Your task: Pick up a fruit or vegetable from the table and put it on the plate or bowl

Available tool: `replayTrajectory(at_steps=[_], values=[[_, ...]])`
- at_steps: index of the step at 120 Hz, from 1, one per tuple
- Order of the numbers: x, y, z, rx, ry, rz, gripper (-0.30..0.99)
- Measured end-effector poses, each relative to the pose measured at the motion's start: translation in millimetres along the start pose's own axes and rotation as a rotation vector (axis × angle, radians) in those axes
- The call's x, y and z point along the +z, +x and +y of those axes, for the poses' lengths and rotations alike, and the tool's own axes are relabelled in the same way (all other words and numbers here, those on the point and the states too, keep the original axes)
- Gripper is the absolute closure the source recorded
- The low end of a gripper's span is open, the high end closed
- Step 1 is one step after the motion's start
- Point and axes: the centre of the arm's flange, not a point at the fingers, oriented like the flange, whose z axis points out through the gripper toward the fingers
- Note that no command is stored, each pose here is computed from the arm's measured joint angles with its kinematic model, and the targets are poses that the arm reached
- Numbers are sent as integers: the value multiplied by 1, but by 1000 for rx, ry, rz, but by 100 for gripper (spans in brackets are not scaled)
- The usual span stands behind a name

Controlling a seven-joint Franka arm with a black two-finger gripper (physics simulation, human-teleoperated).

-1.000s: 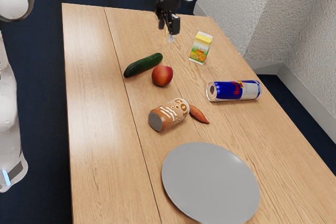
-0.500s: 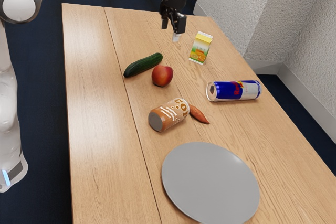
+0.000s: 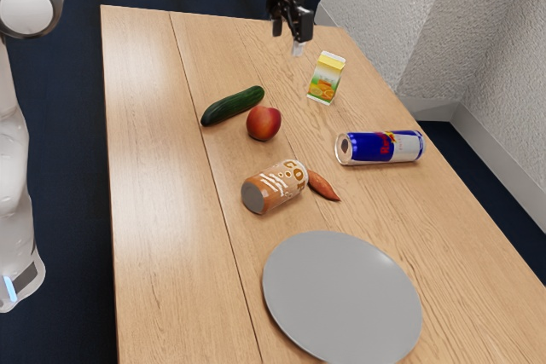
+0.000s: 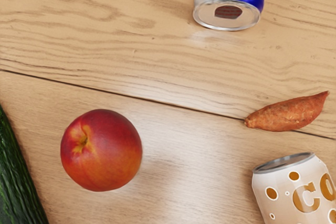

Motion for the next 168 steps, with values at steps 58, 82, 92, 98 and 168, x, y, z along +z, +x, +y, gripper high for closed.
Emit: replayTrajectory(at_steps=[58,82,92,98,168], values=[[64,-3,24,-10,0,-128,0],[103,-23,12,-47,-17,-205,0],[111,-22,6,-57,-12,-202,0],[114,-21,1,-67,-8,-194,0],[147,-5,-25,-112,12,-178,0]])
